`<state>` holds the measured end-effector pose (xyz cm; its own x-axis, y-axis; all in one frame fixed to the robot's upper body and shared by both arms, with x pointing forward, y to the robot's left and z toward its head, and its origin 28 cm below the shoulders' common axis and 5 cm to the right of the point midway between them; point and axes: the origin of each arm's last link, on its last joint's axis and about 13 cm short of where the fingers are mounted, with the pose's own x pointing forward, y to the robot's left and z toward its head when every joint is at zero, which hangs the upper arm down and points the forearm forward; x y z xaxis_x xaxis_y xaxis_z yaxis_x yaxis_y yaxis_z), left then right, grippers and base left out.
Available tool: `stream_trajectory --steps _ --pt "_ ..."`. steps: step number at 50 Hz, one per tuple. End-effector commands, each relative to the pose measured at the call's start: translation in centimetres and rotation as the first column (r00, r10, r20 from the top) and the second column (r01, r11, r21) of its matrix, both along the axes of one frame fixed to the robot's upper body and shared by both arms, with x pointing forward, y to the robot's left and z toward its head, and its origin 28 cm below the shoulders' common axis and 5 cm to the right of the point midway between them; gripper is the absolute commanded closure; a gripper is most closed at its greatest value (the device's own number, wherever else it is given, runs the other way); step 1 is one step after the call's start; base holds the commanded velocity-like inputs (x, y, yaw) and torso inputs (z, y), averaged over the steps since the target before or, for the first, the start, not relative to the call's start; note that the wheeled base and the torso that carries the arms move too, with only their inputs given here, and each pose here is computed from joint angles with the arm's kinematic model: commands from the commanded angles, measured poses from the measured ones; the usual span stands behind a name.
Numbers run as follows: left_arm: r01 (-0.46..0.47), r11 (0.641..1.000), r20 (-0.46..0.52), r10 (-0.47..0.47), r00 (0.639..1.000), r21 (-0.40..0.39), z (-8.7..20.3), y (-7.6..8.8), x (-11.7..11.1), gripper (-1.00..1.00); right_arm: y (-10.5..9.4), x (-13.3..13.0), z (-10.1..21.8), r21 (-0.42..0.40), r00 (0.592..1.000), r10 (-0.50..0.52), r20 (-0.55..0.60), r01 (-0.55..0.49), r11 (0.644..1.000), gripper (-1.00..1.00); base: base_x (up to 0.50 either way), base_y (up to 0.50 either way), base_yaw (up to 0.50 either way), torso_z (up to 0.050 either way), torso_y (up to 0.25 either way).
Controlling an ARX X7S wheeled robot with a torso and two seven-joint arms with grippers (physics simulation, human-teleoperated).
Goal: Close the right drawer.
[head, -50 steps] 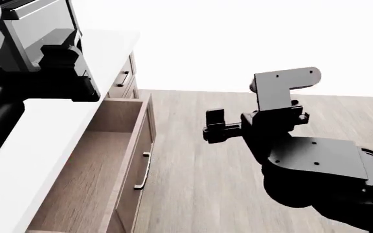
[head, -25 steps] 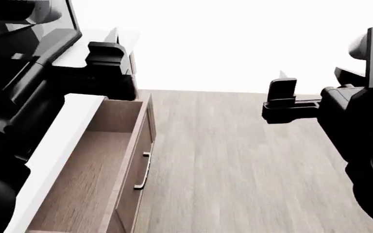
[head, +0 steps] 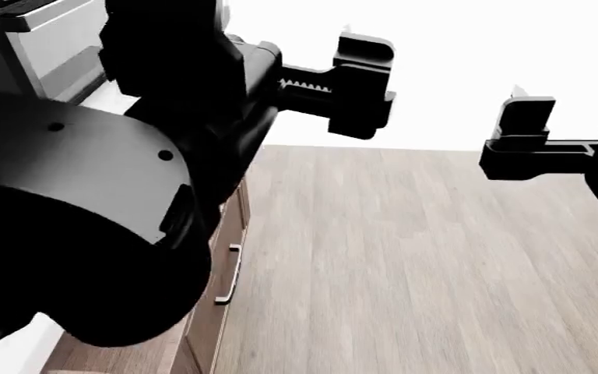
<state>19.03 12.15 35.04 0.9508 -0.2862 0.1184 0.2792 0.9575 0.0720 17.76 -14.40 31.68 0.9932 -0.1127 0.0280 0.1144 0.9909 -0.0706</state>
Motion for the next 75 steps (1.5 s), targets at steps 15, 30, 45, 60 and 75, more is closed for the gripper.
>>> stream_trajectory --steps 15,30,45,60,75 --pt "0.084 0.995 -0.162 -0.074 0.984 0.055 -5.3 -6.6 2.4 -1.0 -1.5 -1.0 0.9 0.042 0.998 -0.05 0.041 0.048 0.998 -1.0 0.0 0.0 0.0 0.0 0.0" --pt "0.081 0.995 -0.258 -0.064 0.964 0.057 -9.5 -8.1 3.8 -1.0 -1.7 -0.9 0.8 0.048 0.998 -0.05 0.039 0.048 0.998 -1.0 0.0 0.0 0.0 0.0 0.0" --pt "0.025 0.999 -0.336 -0.013 0.942 0.03 -12.9 -8.5 5.7 -1.0 -1.5 -0.6 0.7 0.045 0.998 -0.041 0.037 0.039 0.998 -1.0 0.0 0.0 0.0 0.0 0.0" --pt "0.007 1.0 -0.45 0.003 0.893 0.021 -16.4 -8.5 6.6 -1.0 -1.2 -0.6 0.8 0.035 0.999 -0.031 0.038 0.029 0.999 -1.0 0.0 0.0 0.0 0.0 0.0" --pt "-0.004 1.0 -0.537 0.004 0.844 0.001 -18.6 -8.4 6.9 -1.0 -1.0 -0.5 0.8 0.031 0.999 -0.023 0.034 0.022 0.999 -1.0 0.0 0.0 0.0 0.0 0.0"
